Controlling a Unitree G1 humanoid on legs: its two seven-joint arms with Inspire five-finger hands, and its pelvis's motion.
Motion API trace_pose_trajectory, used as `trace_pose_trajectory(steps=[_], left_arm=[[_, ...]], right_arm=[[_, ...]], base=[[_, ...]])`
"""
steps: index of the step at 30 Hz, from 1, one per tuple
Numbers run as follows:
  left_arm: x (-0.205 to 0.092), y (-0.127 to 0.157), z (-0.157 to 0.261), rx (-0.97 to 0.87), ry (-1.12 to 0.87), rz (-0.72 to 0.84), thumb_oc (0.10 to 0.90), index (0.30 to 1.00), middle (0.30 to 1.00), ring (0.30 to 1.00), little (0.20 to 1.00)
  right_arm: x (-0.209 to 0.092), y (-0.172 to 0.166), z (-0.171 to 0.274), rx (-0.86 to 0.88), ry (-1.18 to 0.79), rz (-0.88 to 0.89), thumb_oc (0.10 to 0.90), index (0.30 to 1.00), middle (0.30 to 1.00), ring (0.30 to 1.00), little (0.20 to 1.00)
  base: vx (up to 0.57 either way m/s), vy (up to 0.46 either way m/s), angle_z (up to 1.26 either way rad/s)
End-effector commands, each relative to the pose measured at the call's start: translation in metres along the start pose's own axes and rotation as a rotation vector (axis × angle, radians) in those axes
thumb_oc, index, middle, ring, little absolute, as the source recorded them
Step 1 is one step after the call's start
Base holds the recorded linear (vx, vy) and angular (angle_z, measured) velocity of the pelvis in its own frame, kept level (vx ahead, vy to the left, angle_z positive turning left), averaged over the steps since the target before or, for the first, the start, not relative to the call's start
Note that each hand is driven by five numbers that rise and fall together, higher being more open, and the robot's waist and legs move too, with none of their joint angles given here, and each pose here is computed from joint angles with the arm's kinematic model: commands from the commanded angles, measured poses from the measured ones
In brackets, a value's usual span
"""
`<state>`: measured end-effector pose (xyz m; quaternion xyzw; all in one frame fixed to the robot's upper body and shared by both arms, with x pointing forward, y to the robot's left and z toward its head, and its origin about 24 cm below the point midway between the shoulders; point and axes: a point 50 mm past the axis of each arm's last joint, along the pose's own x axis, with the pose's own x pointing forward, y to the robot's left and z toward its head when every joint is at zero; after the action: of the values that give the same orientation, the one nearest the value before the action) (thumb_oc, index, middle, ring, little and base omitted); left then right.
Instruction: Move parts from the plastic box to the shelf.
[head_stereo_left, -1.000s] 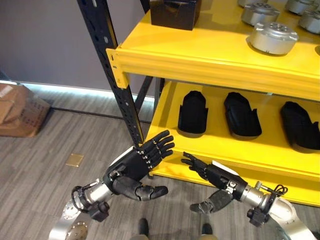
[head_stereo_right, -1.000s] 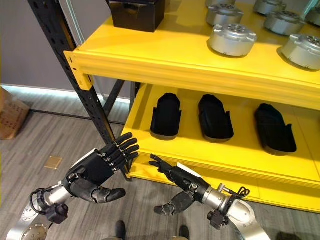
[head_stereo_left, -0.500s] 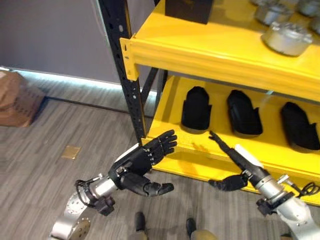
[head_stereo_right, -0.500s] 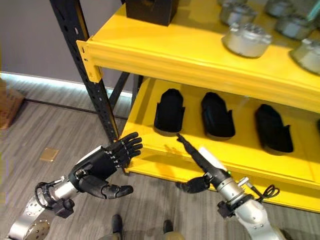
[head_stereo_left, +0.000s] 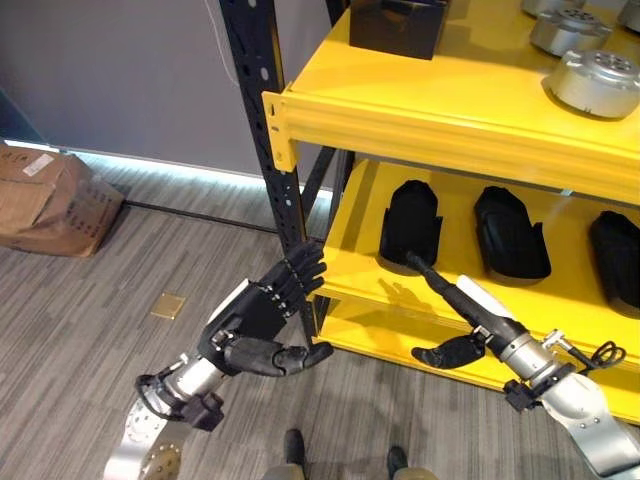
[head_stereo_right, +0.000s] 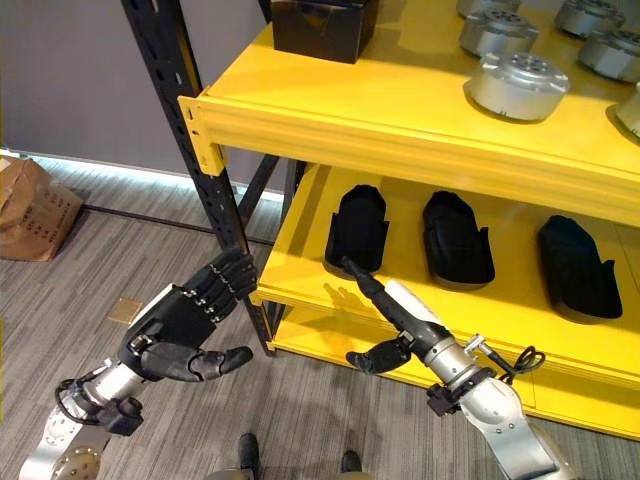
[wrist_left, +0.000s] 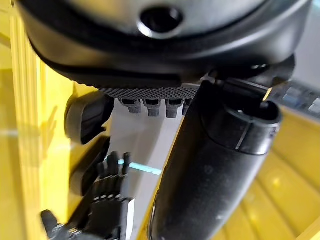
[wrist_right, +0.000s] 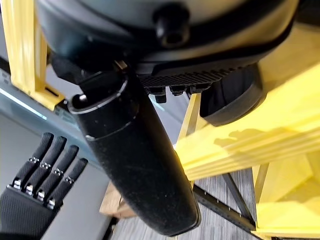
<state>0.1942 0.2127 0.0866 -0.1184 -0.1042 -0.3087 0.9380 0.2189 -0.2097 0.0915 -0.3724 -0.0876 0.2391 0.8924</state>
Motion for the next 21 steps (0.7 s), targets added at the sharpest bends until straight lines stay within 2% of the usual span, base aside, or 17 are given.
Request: trace_pose_trajectory(steps=[1, 8, 14, 21], left_arm=[[0.017, -0.002, 0.04, 0.091, -0.245, -0.054, 0.9, 1.0, 1.0, 1.0, 1.0], [0.016, -0.002, 0.04, 0.063, -0.253, -0.034, 0.9, 1.0, 1.0, 1.0, 1.0], [0.015, 0.0, 0.038, 0.109, -0.223, -0.011, 0.9, 1.0, 1.0, 1.0, 1.0], [0.02, -0.004, 0.034, 0.101, -0.194, -0.057, 0.9, 1.0, 1.0, 1.0, 1.0]], right_arm=[[0.022, -0.028, 0.036, -0.117, -0.224, -0.082, 0.9, 1.0, 1.0, 1.0, 1.0], [0.028, -0.024, 0.034, -0.176, -0.204, -0.044, 0.9, 1.0, 1.0, 1.0, 1.0], [0.031, -0.022, 0.025, -0.19, -0.159, -0.032, 0.9, 1.0, 1.0, 1.0, 1.0], [0.037, -0.021, 0.014, -0.269, -0.115, -0.018, 0.9, 1.0, 1.0, 1.0, 1.0]], base=[[0.0, 0.0, 0.0], [0.02, -0.02, 0.07], [0.03, -0.031, 0.05], [0.04, -0.046, 0.06]])
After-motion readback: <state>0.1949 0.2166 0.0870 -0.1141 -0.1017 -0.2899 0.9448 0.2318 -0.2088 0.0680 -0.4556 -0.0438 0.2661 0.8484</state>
